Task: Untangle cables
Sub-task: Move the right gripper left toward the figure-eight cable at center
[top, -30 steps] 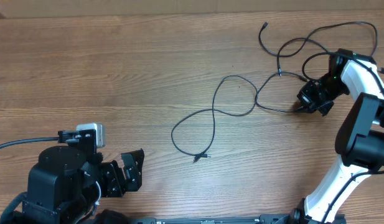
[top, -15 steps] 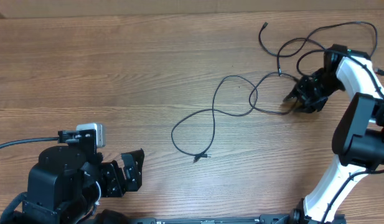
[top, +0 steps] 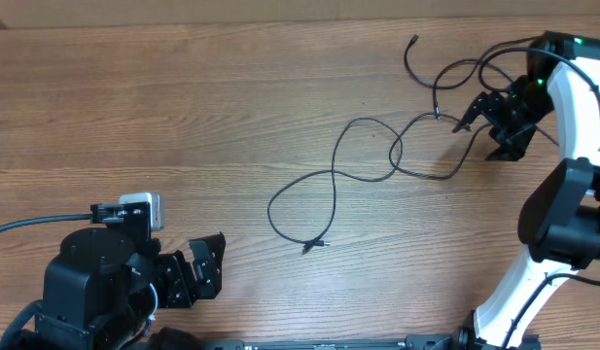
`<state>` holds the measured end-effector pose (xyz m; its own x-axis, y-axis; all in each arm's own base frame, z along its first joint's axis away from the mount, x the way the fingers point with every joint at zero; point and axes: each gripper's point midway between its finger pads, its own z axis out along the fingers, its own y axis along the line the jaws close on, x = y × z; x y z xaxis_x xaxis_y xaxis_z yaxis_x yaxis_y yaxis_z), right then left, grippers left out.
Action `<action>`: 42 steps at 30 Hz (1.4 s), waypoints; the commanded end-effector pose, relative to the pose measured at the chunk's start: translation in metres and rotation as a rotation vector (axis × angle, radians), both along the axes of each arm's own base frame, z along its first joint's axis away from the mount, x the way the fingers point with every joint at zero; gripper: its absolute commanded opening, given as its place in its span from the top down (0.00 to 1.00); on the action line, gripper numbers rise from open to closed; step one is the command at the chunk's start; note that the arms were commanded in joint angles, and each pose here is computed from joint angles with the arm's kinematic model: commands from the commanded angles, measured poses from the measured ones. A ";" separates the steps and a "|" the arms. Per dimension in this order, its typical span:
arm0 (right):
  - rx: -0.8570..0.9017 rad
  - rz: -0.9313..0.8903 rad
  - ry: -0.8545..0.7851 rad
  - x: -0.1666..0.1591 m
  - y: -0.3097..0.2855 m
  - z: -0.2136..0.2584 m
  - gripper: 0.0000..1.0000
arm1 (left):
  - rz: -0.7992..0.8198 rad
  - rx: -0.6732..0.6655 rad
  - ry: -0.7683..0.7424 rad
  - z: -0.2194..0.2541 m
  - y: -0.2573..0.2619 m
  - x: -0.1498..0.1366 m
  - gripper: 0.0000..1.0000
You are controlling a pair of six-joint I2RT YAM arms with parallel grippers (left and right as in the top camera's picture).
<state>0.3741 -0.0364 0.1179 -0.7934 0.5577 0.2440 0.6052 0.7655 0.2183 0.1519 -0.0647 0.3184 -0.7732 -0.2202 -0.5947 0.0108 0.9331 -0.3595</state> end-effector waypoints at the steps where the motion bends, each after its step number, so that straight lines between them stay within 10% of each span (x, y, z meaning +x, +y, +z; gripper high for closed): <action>1: -0.042 0.070 -0.111 0.001 0.017 0.040 0.19 | -0.003 0.014 -0.007 0.000 0.001 0.001 0.00; 16: -0.032 0.386 -0.277 -0.047 0.133 0.114 0.10 | -0.003 0.014 -0.007 0.000 0.001 0.001 0.00; 33: -0.073 0.508 -0.206 -0.087 0.247 0.002 0.00 | -0.003 0.014 -0.007 0.000 0.001 0.001 0.01; 42: -0.104 0.429 -0.197 -0.107 0.259 -0.065 0.17 | -0.003 0.014 -0.007 0.000 0.001 0.001 0.01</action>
<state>0.2735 0.2269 0.0657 -0.9939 0.1089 0.0164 0.1096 0.9641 0.2418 0.1519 -0.0647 0.3184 -0.7732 -0.2202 -0.5947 0.0108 0.9331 -0.3595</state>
